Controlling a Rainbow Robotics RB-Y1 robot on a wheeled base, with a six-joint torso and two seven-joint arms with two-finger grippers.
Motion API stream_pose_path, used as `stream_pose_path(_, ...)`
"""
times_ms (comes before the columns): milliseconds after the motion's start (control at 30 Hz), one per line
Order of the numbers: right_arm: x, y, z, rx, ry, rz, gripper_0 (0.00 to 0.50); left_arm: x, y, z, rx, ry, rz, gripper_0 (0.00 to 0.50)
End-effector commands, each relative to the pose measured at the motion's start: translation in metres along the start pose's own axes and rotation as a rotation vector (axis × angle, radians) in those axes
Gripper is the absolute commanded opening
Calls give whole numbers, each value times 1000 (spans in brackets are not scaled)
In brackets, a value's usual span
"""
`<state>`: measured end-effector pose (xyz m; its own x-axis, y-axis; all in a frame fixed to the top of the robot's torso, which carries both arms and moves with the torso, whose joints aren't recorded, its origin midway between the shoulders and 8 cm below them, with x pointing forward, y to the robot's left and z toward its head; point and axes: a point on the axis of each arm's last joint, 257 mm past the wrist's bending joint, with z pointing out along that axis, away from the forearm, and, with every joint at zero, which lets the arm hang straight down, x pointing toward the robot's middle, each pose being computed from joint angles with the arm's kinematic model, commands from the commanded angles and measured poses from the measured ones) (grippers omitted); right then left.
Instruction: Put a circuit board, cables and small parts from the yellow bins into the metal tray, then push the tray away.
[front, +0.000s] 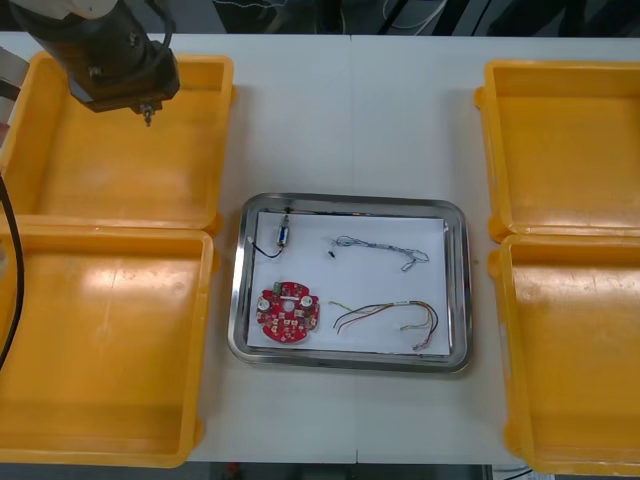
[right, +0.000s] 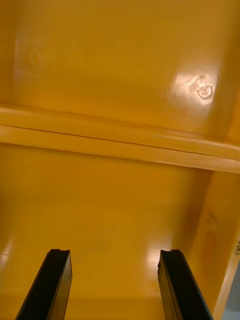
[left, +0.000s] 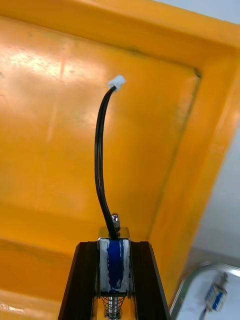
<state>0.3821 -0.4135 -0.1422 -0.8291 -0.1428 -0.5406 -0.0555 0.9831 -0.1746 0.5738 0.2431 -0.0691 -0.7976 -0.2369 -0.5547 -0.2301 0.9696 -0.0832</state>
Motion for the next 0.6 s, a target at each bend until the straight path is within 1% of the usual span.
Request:
stream_pose_path(33, 9, -4, -1, 5, -2, 129, 500, 31, -48, -20, 57, 22, -45, 0)
stream_pose_path(133, 17, -1, 4, -7, 14, 149, 500, 50, -73, -30, 77, 31, -17, 0)
stream_pose_path(167, 21, -1, 5, -9, 21, 149, 500, 56, -84, -33, 90, 25, -2, 0)
stream_pose_path(233, 26, -1, 7, -9, 33, 154, 500, 67, -99, -37, 104, 19, 21, 0)
stream_pose_path(300, 34, -2, 9, -10, 49, 160, 500, 84, -116, -37, 114, 27, 44, 0)
stream_pose_path(400, 42, -3, 10, -9, 64, 166, 500, 98, -133, -37, 135, 33, 61, 0)
stream_pose_path(433, 45, -4, 11, -10, 72, 169, 500, 104, -143, -36, 153, 38, 59, 0)
stream_pose_path(467, 46, -3, 12, -13, 75, 169, 500, 106, -148, -36, 165, 40, 56, 0)
stream_pose_path(500, 48, -4, 13, -17, 81, 174, 500, 111, -158, -36, 187, 43, 50, 0)
stream_pose_path(533, 49, -4, 13, -19, 85, 175, 500, 114, -161, -35, 190, 44, 51, 0)
stream_pose_path(567, 50, -4, 13, -32, 90, 178, 500, 123, -173, -32, 205, 45, 62, 0)
stream_pose_path(600, 50, -3, 13, -39, 90, 180, 500, 126, -176, -30, 206, 44, 66, 0)
